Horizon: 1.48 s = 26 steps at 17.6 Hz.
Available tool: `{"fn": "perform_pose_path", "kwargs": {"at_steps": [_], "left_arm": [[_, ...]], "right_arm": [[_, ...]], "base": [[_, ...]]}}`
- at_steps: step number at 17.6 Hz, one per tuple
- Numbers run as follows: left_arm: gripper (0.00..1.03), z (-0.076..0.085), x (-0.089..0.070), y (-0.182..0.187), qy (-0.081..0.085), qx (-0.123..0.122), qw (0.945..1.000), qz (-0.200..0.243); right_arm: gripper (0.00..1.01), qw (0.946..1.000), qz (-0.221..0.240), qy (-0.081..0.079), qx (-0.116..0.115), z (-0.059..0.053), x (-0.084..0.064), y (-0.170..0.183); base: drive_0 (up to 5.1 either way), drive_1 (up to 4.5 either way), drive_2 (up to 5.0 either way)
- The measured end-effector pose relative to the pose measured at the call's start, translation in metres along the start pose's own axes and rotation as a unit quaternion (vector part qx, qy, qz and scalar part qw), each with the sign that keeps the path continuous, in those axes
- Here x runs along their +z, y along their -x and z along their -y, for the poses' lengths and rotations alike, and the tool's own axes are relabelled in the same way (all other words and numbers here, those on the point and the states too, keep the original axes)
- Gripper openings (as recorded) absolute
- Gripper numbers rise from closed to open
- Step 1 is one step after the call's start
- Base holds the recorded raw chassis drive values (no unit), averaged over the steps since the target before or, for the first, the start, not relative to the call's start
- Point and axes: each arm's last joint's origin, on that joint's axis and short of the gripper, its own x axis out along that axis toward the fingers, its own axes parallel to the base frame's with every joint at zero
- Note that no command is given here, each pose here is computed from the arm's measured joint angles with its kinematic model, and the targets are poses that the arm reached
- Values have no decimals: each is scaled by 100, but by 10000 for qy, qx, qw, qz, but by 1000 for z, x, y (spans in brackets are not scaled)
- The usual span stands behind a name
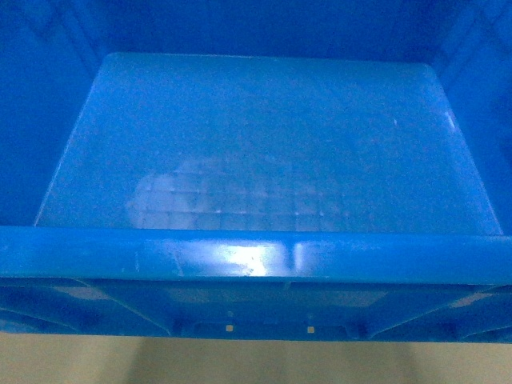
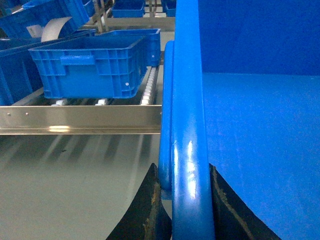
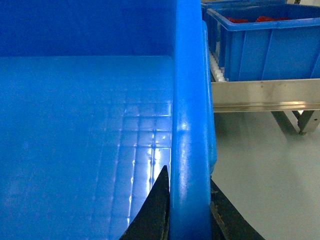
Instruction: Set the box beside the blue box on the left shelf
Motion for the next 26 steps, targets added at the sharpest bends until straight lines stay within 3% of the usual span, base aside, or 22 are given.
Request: {"fn": "perform_pose_path", "kwargs": {"at_steps": [6,26], "left_arm": [[17,0,1,0,11,0,10000,35],[17,0,1,0,16,-2,10000,56]], "right_arm": [[9,10000,30,-4,3,0,1,0],[9,10000,45,-5,3,0,1,0]], "base": [[0,0,0],[12,423,-399]]}}
